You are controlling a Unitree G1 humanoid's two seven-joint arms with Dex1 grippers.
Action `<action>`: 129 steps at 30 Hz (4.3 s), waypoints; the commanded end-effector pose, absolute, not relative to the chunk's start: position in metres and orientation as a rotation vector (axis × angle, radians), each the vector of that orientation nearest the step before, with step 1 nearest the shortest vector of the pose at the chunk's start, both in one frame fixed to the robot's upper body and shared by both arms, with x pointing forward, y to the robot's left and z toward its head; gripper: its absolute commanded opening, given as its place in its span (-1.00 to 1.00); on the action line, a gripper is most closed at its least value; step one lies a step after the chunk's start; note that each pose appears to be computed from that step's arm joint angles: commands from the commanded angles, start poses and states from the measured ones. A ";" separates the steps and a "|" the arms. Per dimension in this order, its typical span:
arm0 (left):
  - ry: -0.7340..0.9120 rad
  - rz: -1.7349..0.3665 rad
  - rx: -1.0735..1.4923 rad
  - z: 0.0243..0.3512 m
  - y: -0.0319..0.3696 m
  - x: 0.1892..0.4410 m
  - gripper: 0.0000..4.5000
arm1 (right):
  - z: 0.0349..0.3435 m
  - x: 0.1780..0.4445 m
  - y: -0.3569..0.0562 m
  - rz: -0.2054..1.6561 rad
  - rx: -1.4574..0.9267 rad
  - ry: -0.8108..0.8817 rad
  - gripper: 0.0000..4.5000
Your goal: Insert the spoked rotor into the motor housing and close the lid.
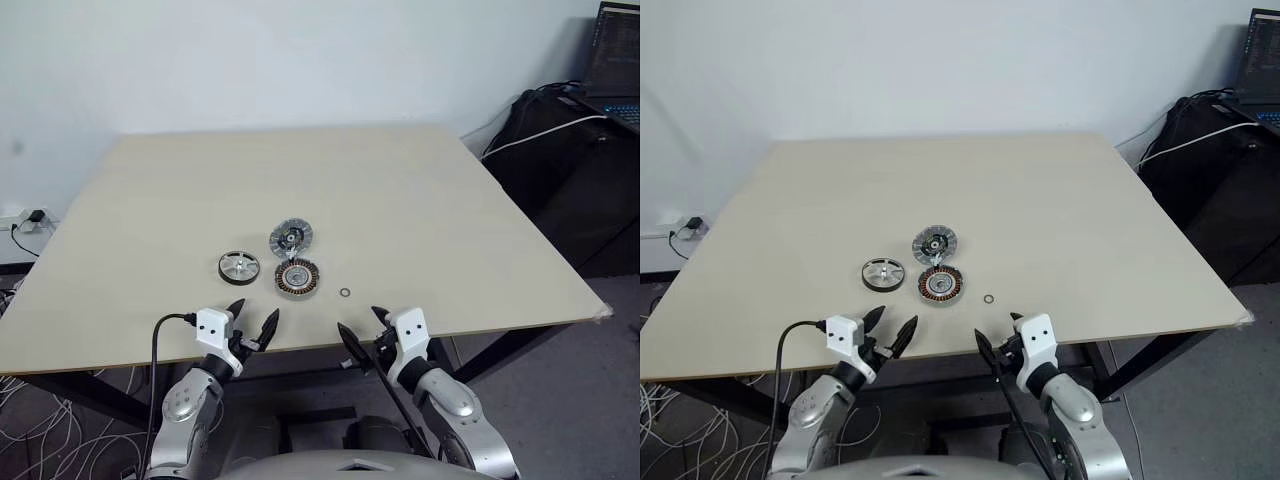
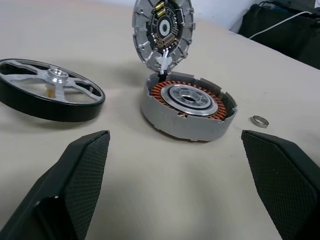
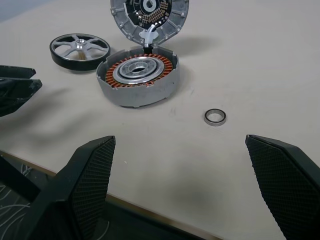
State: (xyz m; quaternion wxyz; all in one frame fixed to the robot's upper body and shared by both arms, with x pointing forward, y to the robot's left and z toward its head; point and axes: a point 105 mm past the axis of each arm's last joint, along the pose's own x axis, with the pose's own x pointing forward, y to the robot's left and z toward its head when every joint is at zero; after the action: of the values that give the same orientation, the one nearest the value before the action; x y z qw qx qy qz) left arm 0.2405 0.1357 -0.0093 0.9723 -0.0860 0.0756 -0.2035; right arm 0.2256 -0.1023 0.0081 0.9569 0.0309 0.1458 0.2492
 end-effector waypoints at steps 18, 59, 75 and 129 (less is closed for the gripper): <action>0.085 -0.415 -0.164 0.008 0.136 0.248 0.98 | 0.005 0.295 -0.095 0.457 -0.018 0.308 1.00; 0.082 -0.407 -0.176 0.009 0.139 0.249 1.00 | -0.013 0.314 -0.076 0.465 -0.003 0.386 -0.69; 0.085 -0.411 -0.178 0.008 0.136 0.248 1.00 | 0.038 0.331 -0.016 0.629 -0.047 0.244 -0.69; 0.086 -0.392 -0.195 0.006 0.141 0.253 1.00 | 0.013 0.342 0.014 0.744 -0.084 0.309 0.18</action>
State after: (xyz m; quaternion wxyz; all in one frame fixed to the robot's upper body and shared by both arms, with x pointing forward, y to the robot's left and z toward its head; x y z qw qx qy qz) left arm 0.2488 0.1422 -0.0016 0.9751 -0.0967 0.0585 -0.1906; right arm 0.3387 0.0092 -0.0056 0.9160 -0.0560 0.1827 0.3527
